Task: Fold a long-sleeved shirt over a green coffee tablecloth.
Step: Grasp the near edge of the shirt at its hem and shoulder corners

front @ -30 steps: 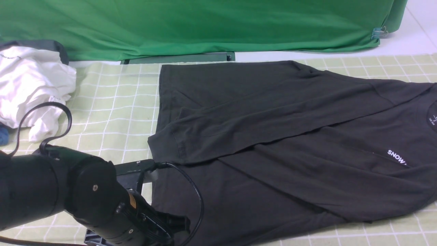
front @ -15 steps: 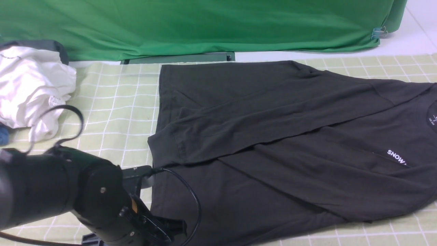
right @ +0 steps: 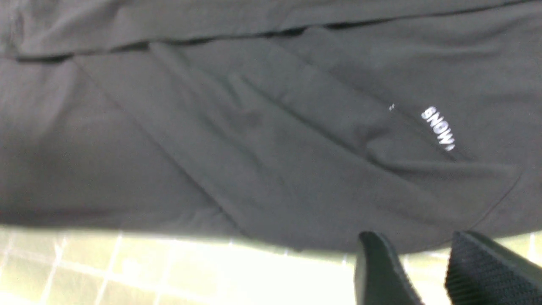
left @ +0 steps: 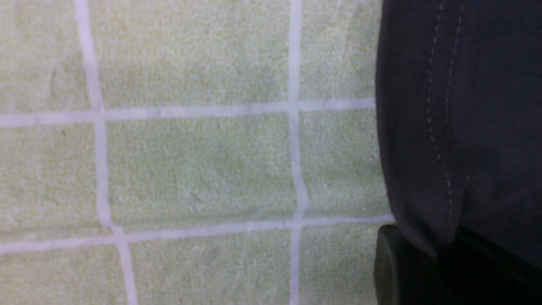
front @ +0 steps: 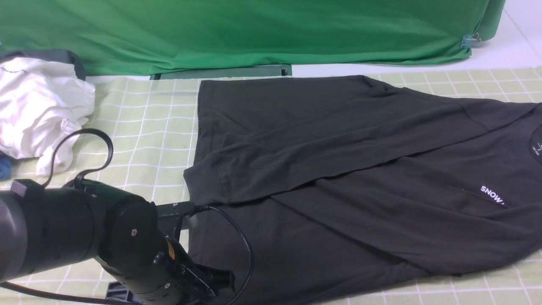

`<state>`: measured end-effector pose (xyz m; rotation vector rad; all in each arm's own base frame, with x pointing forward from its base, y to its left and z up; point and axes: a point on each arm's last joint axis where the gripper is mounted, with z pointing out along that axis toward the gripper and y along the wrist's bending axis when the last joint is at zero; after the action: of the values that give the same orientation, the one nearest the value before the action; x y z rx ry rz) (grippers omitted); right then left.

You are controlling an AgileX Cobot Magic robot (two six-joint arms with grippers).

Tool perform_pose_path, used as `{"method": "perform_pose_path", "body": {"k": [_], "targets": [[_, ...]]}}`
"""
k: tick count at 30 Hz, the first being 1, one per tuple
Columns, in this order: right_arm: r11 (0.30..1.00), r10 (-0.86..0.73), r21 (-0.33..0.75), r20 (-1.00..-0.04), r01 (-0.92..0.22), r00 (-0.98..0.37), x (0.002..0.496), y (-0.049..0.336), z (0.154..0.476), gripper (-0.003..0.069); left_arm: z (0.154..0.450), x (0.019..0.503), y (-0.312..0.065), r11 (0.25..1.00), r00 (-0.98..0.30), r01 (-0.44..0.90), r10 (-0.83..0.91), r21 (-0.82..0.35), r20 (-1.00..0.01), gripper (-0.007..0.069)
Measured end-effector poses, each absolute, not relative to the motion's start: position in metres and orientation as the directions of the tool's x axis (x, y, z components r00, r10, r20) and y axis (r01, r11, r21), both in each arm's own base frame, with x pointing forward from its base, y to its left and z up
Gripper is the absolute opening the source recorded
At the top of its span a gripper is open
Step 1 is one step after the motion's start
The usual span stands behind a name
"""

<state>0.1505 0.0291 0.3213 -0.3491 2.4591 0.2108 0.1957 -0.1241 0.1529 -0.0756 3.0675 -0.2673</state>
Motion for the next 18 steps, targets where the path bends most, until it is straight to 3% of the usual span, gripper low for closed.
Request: {"method": "perform_pose_path", "body": {"k": [3, 8, 11, 18], "targets": [[0.915, -0.303, 0.038, -0.594, -0.403, -0.745, 0.147, 0.040, 0.299, 0.0241, 0.154, 0.195, -0.122, 0.987, -0.998, -0.012, -0.023, -0.158, -0.066, 0.0031], [0.838, -0.473, -0.004, -0.503, -0.546, -0.724, 0.142, 0.057, 0.265, 0.0244, 0.164, 0.193, -0.114, 0.992, -0.997, 0.028, 0.018, -0.120, -0.080, 0.0029], [0.787, -0.588, -0.053, -0.366, -0.615, -0.721, 0.146, 0.068, 0.241, 0.0297, 0.175, 0.194, -0.101, 0.992, -0.994, 0.017, 0.004, -0.125, -0.106, 0.0029], [0.650, -0.756, -0.145, -0.229, -0.746, -0.614, 0.167, 0.098, 0.202, 0.0417, 0.181, 0.191, -0.092, 0.992, -0.995, 0.032, 0.019, -0.119, -0.103, 0.0029]]}}
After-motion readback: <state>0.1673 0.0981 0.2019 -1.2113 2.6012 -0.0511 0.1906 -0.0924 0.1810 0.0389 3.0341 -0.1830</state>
